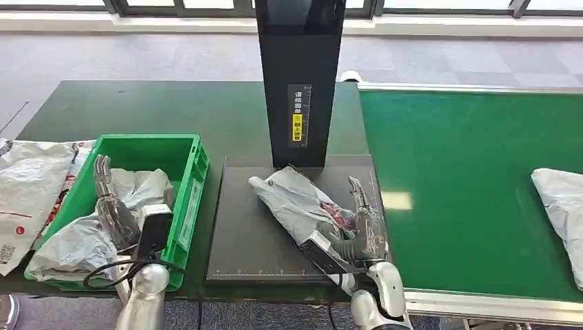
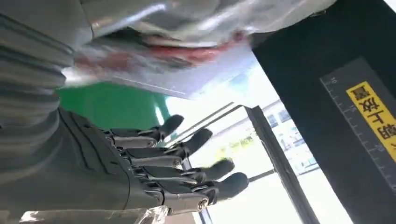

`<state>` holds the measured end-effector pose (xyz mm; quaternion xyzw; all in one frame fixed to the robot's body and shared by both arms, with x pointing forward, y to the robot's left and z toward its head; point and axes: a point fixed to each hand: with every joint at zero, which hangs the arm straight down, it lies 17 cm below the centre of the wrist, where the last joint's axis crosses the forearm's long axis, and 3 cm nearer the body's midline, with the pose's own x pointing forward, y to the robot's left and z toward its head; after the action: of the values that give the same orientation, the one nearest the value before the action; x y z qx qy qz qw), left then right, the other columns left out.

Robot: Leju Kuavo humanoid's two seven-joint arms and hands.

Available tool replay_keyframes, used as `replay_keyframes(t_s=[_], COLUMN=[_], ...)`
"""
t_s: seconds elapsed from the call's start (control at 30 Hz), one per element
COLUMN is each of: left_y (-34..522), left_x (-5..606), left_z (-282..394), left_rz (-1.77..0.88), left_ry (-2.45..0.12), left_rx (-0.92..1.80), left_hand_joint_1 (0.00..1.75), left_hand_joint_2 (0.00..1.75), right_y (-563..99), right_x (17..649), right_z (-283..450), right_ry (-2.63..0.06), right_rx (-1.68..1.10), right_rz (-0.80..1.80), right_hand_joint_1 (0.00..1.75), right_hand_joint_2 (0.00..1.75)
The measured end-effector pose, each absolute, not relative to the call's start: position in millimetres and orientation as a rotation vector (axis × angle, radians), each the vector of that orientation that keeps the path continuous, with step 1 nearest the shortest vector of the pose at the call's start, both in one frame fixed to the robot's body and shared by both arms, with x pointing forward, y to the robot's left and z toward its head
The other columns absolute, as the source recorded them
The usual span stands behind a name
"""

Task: Moved the parcel from conveyor to table for the left to box.

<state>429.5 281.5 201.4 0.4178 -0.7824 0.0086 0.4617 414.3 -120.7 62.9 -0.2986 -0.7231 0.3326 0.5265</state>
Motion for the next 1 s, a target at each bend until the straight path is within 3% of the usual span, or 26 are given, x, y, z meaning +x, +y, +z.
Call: replay_keyframes(t_s=[0.43, 0.57, 0.77, 1.0], left_y=[282, 280, 254, 206], left_x=[429, 431, 439, 447], left_z=[202, 201, 200, 210], left_rz=[0.02, 0.019, -0.027, -0.09], left_ry=[-1.923, -1.923, -1.95, -2.029], left_rx=[1.03, 1.023, 0.964, 0.853], left_hand_joint_1=[0.0, 0.0, 0.0, 0.0], left_hand_joint_2=[1.75, 1.75, 1.75, 1.75], right_y=[-128, -157, -270, -312], right_x=[411, 389, 352, 312], right_z=[73, 147, 253, 308], right_ry=[-1.776, -2.04, -2.168, -2.238], right_rx=[-0.766, -0.876, -1.116, -1.275], right_rz=[0.756, 0.505, 0.018, -0.135], right_hand_joint_1=[0.0, 0.0, 0.0, 0.0], right_hand_joint_2=[1.75, 1.75, 1.75, 1.75])
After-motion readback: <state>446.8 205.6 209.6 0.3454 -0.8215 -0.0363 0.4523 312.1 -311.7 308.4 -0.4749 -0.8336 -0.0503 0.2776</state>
